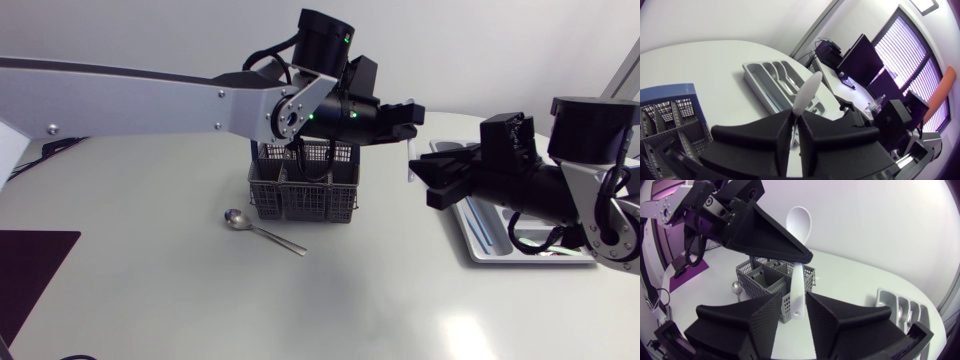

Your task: Unload the cutlery basket into the drawer organizer.

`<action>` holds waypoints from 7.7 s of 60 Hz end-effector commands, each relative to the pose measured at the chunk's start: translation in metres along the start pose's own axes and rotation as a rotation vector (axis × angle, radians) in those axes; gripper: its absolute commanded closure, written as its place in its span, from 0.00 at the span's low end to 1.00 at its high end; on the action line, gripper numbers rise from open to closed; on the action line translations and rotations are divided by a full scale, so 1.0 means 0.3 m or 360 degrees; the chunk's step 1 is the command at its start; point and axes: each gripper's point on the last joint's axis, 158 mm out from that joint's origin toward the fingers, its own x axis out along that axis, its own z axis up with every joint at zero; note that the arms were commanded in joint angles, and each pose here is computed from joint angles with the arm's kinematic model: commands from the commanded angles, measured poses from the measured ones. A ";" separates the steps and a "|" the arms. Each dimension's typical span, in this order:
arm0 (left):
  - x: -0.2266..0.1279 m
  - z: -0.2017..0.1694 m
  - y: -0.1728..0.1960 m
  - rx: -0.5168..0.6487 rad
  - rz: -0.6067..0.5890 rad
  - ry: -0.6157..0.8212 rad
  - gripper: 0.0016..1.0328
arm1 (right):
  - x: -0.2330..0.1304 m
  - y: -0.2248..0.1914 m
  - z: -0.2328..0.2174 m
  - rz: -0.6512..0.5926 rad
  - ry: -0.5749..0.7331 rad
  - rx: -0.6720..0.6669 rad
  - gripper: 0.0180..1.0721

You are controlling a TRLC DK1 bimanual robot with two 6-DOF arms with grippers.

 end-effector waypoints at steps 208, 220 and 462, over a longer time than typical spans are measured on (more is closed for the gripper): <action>-0.658 -0.335 0.347 0.0604 0.0734 0.0398 0.04 | -0.486 -0.902 -0.841 0.0498 0.1187 -0.1180 0.82; -0.712 -0.382 0.381 0.0629 0.0771 0.0451 0.04 | -0.493 -0.889 -0.824 0.0478 0.1219 -0.1205 0.54; -0.890 -0.650 0.666 0.0407 0.0758 0.0307 0.04 | 0.290 0.561 -0.516 0.0732 0.1040 -0.0566 0.95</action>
